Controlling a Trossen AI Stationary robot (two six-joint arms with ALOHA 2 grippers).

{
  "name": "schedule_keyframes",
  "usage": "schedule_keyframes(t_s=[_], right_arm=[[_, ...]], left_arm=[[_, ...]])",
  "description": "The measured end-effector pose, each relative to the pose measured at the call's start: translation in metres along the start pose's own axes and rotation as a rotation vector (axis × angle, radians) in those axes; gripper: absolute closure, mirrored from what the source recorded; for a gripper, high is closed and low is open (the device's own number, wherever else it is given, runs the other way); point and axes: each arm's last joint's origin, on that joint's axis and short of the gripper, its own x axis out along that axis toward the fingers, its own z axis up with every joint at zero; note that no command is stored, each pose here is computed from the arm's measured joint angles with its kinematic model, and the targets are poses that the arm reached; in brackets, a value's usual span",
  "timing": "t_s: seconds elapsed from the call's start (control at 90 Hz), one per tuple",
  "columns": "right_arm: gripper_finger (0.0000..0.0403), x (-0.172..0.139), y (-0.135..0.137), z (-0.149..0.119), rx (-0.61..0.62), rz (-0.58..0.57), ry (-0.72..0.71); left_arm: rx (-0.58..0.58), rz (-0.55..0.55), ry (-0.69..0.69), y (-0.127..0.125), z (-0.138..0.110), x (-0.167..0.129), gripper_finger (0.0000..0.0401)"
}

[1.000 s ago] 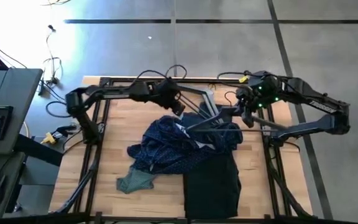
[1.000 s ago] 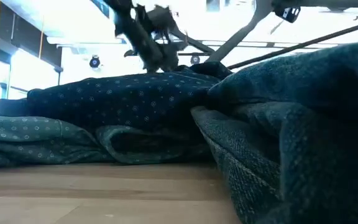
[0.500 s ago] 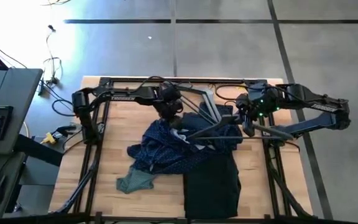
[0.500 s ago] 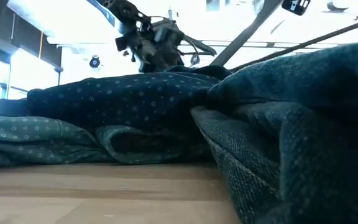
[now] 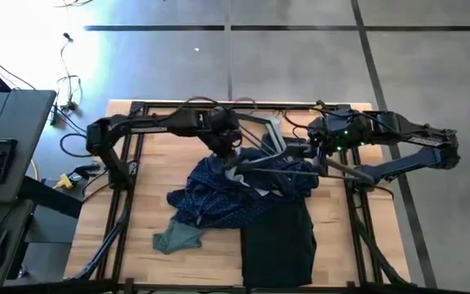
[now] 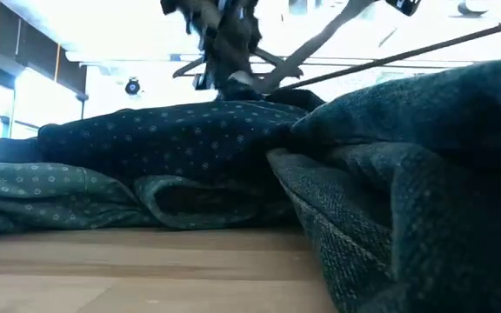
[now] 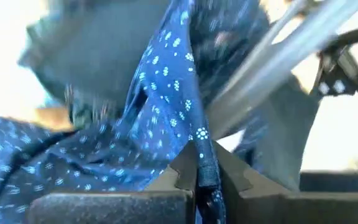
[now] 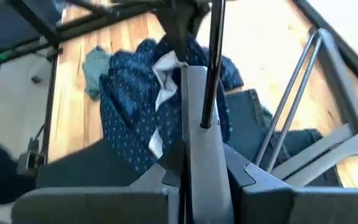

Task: Hang clothes
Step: Insert the hanger into the blue polo shirt

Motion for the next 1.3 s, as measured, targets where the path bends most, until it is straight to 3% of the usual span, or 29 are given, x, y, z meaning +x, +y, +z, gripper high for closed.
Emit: schedule_keyframes(t_s=[0.189, 0.344, 0.556, 0.7, 0.856, 1.011, 1.156, 1.3], right_arm=[[0.0378, 0.019, 0.010, 0.019, 0.009, -0.010, -0.143], [0.0378, 0.053, 0.013, 0.030, 0.045, -0.186, -0.199], [0.0378, 0.097, 0.019, 0.051, 0.063, -0.248, -0.363], [0.0378, 0.114, 0.024, 0.069, 0.121, -0.248, -0.548], [0.0378, 0.106, 0.028, 0.083, 0.235, -0.259, -0.752], [0.0378, 0.089, 0.030, 0.086, 0.280, -0.307, -0.815], [0.0378, 0.067, 0.035, 0.093, 0.289, -0.354, -0.809], [0.0378, 0.043, 0.040, 0.104, 0.243, -0.397, -0.754]], left_arm=[[0.058, 0.058, -0.206, -0.025, 0.016, -0.045, 0.0401], [0.095, 0.047, -0.318, -0.042, 0.018, -0.075, 0.0401], [0.181, 0.052, -0.451, -0.069, -0.001, -0.122, 0.0401], [0.242, 0.173, -0.533, -0.079, -0.025, -0.152, 0.0401], [0.287, 0.269, -0.565, -0.086, -0.049, -0.174, 0.0401], [0.290, 0.297, -0.580, -0.093, -0.067, -0.185, 0.0401], [0.299, 0.266, -0.601, -0.098, -0.076, -0.194, 0.0401], [0.332, 0.136, -0.577, -0.104, -0.075, -0.194, 0.0397]])
